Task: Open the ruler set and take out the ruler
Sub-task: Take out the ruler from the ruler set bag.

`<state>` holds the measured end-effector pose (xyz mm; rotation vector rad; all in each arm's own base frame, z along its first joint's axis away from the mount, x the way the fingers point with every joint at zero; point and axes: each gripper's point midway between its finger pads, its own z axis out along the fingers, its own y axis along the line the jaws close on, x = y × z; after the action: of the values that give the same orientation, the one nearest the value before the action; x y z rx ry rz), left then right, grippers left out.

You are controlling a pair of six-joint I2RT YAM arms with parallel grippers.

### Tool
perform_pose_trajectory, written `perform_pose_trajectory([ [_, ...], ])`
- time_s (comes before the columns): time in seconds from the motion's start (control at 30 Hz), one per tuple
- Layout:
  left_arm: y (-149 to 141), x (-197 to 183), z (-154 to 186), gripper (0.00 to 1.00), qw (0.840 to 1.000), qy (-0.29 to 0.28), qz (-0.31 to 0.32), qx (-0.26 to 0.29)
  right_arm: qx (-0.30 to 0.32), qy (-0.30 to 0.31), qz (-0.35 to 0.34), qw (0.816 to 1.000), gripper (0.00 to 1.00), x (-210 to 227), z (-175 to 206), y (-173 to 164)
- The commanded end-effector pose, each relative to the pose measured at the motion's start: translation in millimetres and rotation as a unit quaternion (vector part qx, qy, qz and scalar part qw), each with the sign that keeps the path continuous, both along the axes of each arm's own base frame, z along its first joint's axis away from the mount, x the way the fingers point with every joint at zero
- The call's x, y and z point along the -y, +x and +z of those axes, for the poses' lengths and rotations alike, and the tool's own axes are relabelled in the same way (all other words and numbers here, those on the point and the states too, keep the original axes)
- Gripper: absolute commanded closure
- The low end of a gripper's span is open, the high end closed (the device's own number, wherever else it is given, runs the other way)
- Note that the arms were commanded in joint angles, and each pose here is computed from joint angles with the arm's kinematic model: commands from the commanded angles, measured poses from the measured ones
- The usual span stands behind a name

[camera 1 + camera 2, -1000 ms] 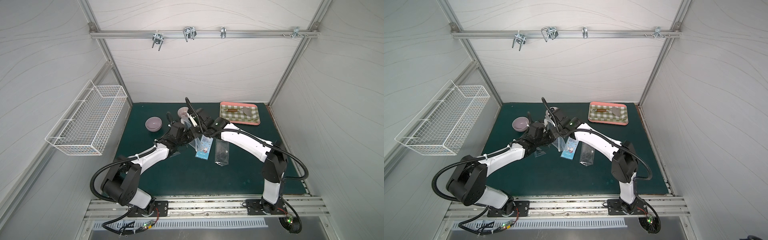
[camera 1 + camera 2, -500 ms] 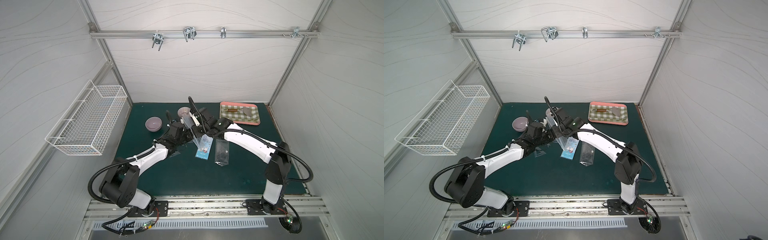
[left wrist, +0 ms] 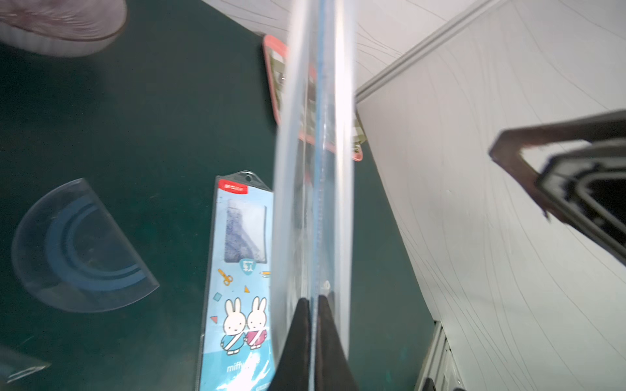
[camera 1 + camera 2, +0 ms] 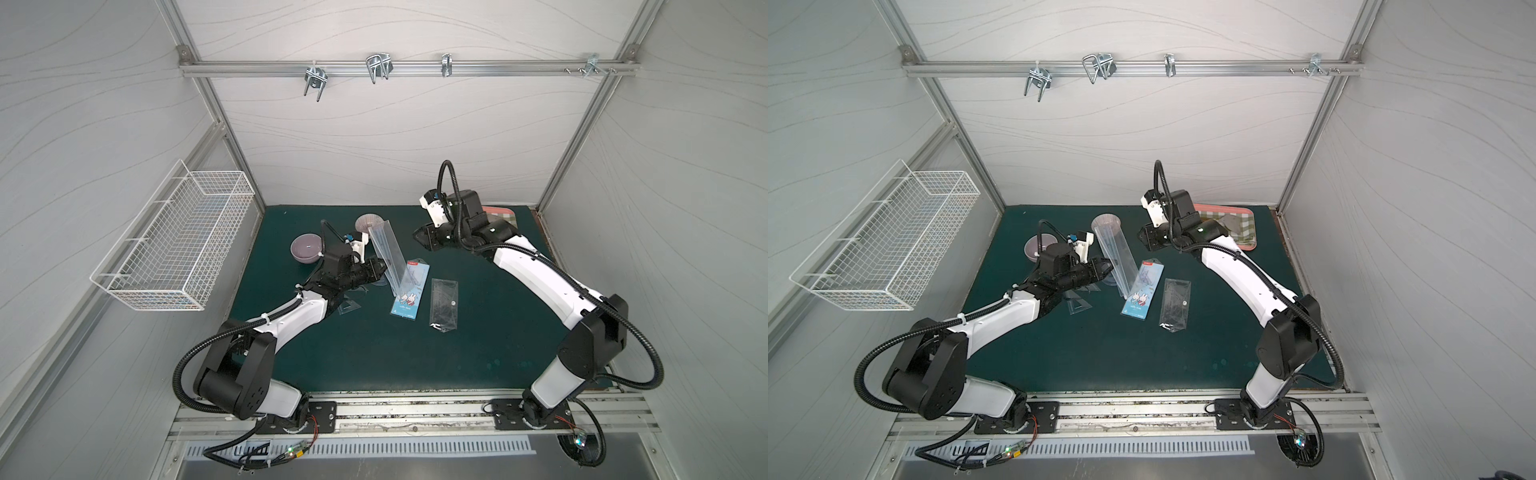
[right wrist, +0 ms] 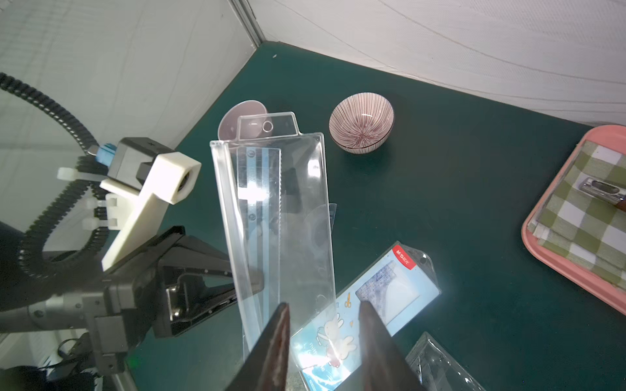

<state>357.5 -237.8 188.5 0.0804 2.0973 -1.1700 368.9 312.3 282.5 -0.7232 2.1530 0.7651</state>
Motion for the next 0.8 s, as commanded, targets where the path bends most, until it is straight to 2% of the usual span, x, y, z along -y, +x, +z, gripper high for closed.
perform_pose_trajectory([
  [0.0,-19,17,51,1.0,0.988,-0.024,-0.093,0.12,0.002,0.048,0.095,0.994,0.64,-12,15,-12],
  [0.13,-28,19,63,1.0,0.98,-0.038,-0.117,0.154,0.018,0.067,0.115,0.991,0.62,-11,19,-3],
  [0.37,-37,26,73,1.0,0.972,-0.067,-0.153,0.169,0.015,0.11,0.173,0.979,0.6,-16,28,9],
  [0.57,-37,25,72,1.0,0.972,-0.063,-0.154,0.168,0.02,0.14,0.212,0.967,0.73,-18,41,0],
  [0.77,-37,26,71,1.0,0.972,-0.064,-0.156,0.166,0.006,0.174,0.266,0.948,0.78,-24,53,-16],
])
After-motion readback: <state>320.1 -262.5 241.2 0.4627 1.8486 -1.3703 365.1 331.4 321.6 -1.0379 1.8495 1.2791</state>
